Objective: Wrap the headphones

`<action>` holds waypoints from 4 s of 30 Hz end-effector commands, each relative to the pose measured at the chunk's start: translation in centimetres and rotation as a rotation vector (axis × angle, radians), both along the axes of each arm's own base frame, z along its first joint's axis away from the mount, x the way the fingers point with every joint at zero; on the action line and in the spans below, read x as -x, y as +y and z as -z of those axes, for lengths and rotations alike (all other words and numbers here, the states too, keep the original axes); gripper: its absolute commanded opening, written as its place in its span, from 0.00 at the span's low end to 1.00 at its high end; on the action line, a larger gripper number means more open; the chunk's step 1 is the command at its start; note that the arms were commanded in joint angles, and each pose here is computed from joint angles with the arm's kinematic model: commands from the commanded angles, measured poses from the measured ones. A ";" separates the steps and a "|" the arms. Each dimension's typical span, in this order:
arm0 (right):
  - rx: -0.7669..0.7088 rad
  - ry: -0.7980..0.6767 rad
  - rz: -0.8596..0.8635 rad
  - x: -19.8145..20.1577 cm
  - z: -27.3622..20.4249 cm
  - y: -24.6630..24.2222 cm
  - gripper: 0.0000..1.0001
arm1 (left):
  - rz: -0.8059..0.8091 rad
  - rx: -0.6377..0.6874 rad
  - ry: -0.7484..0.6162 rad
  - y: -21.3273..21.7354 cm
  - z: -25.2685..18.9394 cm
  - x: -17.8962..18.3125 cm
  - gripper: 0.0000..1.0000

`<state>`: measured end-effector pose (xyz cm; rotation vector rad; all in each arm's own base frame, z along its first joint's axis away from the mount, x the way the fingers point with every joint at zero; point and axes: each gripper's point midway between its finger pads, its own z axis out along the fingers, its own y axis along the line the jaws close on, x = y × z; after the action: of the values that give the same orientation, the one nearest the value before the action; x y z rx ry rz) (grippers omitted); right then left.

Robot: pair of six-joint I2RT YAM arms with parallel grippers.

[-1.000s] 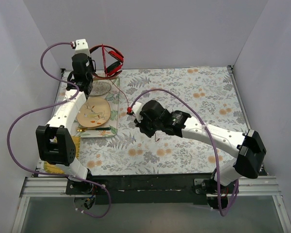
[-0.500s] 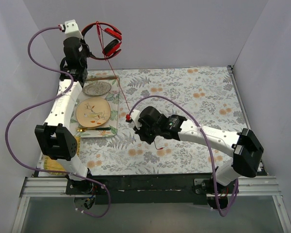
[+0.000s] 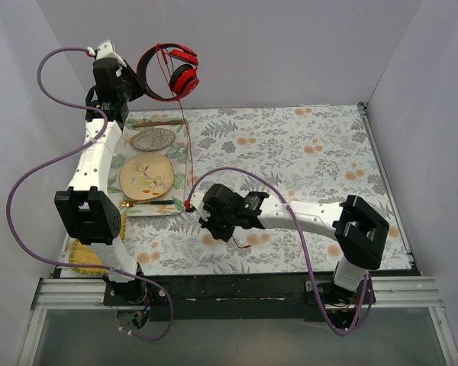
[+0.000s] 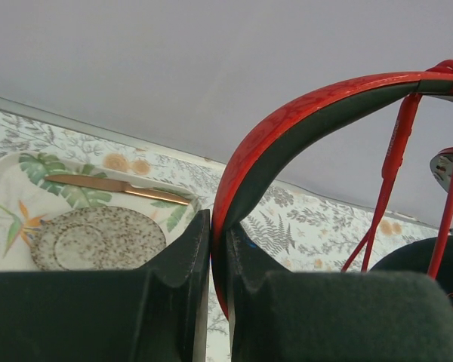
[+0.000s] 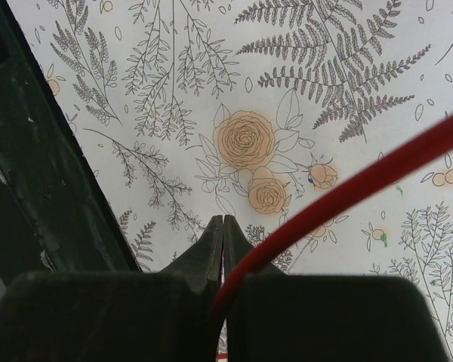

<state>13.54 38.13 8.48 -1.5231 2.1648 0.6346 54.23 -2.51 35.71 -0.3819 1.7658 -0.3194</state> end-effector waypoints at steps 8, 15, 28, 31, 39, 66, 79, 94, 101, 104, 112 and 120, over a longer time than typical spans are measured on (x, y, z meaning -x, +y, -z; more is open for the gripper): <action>-0.063 -0.026 -0.017 0.4 -3.0 1.7 0.01 | 0.027 0.026 -0.108 -0.5 -4.0 1.1 0.00; -0.086 -0.129 -0.062 1.6 -9.4 2.3 0.01 | -0.160 -0.516 -0.155 2.1 0.8 1.4 0.00; -0.273 -0.488 0.187 -5.8 -24.3 -2.7 0.01 | 0.063 -0.881 -0.136 -0.8 7.8 4.3 0.00; -0.302 -0.547 0.259 -9.1 -26.8 -4.2 0.01 | 0.198 -0.936 -0.121 -4.0 9.9 6.7 0.00; -0.350 -0.668 0.428 -17.1 -31.9 -8.2 0.01 | 0.464 -0.973 -0.098 -9.0 13.0 12.2 0.00; -0.343 -0.533 0.636 -29.9 -26.2 -17.1 0.01 | 1.143 -0.297 0.002 -19.4 7.2 28.2 0.00; -0.537 -0.233 0.411 -23.5 -19.9 -11.4 0.01 | 1.151 -0.029 -0.118 -21.4 -3.8 29.4 0.00; -0.729 -0.140 0.407 -19.3 -17.7 -5.8 0.29 | 0.747 -0.031 -0.153 -18.8 -6.7 21.9 0.00; -0.705 -0.119 0.445 -19.3 -15.0 -6.3 0.45 | 0.702 -0.061 -0.192 -18.0 -8.1 21.5 0.00; -0.707 -0.122 0.449 -19.4 -14.5 -6.3 0.52 | 0.696 -0.081 -0.202 -17.8 -8.3 21.4 0.00; -0.709 -0.132 0.453 -19.9 -13.9 -6.2 0.56 | 0.687 -0.099 -0.212 -17.4 -8.6 21.6 0.00; -0.729 -0.129 0.452 -19.5 -12.9 -6.6 0.56 | 0.669 -0.116 -0.228 -17.2 -9.2 21.2 0.00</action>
<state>32.63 31.41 20.24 -0.6582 1.8612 0.9690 33.76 -20.26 40.14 0.3484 1.7639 -0.6973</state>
